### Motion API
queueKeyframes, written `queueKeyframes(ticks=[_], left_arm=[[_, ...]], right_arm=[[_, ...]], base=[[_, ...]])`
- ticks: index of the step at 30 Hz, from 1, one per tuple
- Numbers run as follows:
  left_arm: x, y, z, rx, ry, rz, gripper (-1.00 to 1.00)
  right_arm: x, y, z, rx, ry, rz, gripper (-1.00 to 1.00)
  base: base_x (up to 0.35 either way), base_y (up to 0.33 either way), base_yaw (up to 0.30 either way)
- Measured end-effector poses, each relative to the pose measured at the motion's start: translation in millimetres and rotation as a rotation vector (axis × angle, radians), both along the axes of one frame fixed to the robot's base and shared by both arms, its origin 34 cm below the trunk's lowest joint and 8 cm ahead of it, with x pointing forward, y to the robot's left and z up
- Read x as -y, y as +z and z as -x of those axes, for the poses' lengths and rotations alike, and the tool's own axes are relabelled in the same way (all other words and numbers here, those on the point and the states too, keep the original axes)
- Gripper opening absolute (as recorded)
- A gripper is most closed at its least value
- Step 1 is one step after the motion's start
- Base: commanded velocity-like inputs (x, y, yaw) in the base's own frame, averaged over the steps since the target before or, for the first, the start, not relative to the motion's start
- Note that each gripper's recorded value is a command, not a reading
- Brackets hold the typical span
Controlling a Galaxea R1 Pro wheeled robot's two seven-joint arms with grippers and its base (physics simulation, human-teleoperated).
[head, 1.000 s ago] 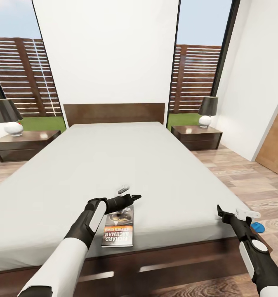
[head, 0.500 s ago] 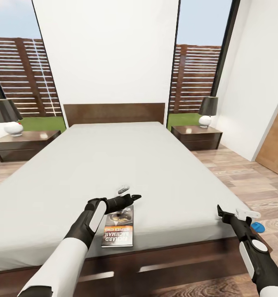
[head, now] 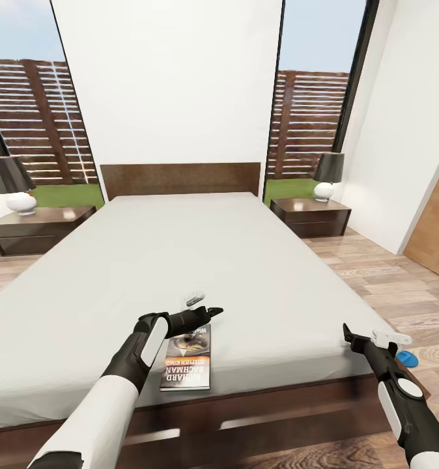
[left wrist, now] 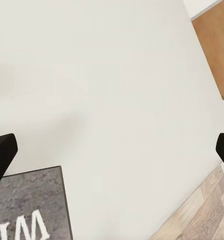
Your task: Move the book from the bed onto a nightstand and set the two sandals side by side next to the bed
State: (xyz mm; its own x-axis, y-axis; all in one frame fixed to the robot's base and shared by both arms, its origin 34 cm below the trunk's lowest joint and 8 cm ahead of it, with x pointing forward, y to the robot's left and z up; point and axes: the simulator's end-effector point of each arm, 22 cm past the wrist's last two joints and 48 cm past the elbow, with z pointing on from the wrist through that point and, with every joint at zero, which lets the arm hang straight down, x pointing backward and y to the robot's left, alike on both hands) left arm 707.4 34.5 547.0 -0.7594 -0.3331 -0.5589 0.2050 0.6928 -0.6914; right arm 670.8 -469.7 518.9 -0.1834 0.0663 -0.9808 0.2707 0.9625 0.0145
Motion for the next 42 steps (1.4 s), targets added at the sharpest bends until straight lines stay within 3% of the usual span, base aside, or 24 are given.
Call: queueKeyframes(ticks=[25, 42], left_arm=[[0, 0, 0, -0.001, -0.001, 0.000, 1.00], [0, 38, -10, -0.002, -0.001, 0.001, 1.00]], right_arm=[[0, 0, 0, 0.000, 0.000, 0.001, 1.00], [0, 38, -10, -0.001, 0.000, 0.000, 1.00]], base=[[0.000, 0.000, 0.000], [0.000, 0.000, 0.000]])
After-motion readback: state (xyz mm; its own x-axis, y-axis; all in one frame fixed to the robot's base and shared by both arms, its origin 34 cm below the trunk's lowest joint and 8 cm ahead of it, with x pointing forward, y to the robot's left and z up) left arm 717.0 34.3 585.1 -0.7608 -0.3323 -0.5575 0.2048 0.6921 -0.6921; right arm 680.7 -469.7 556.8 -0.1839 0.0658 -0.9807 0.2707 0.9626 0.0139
